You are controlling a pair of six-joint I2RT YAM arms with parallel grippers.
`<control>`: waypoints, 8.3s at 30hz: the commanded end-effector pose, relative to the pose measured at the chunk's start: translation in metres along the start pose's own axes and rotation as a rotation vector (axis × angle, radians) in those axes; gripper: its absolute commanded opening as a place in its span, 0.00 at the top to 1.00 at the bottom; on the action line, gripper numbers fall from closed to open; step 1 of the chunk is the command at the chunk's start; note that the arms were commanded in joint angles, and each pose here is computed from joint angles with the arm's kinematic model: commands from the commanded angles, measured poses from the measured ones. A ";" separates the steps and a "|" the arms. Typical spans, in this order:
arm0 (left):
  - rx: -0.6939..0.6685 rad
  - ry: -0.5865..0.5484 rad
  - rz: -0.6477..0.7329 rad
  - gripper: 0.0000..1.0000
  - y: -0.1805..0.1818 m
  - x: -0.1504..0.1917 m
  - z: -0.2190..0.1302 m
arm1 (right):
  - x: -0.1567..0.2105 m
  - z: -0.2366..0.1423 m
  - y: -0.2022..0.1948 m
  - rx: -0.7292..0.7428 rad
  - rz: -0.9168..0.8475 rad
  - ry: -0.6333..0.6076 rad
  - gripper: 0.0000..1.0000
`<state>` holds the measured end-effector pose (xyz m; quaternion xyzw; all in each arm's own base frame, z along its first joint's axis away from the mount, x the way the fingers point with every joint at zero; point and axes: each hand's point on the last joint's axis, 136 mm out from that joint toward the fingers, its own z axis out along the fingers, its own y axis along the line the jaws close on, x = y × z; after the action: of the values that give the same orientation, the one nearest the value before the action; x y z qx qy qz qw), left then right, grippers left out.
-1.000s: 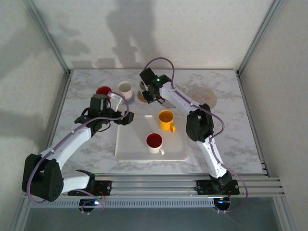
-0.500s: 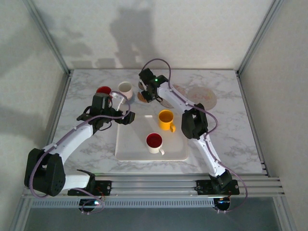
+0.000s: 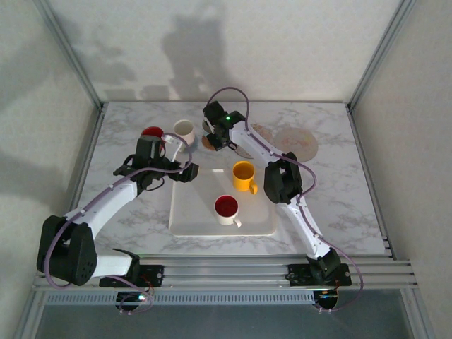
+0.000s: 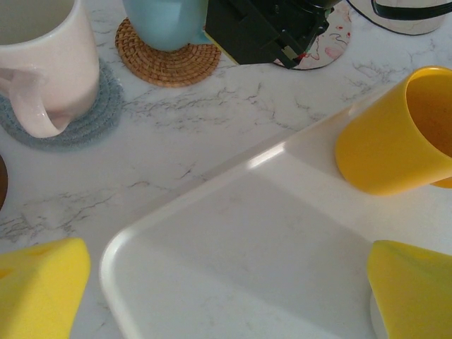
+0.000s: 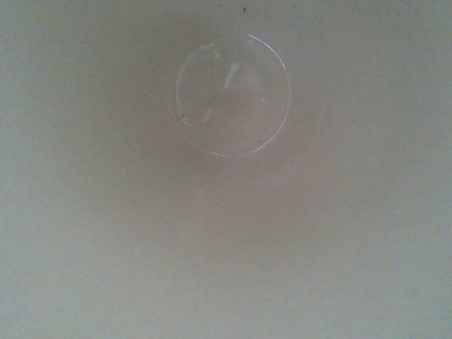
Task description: Place the cup by the coaster
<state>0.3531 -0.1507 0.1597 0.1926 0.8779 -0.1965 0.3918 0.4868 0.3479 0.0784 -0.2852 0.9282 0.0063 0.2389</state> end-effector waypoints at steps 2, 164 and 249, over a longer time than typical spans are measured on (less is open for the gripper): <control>0.000 -0.003 -0.002 0.00 0.001 -0.003 -0.005 | -0.024 -0.014 -0.011 0.013 0.029 -0.082 0.94; 0.206 0.018 0.379 0.00 -0.083 0.082 -0.069 | 0.286 -0.120 0.121 -0.207 0.066 0.172 0.51; 0.001 -0.375 0.154 0.00 -0.069 -0.060 -0.114 | 0.115 -0.252 0.014 -0.052 0.127 -0.179 1.00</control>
<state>0.2736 -0.1649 0.2676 0.2408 0.7832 -0.2081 0.5341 0.2623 0.2729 0.2214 -0.2604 0.9247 0.0927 0.2619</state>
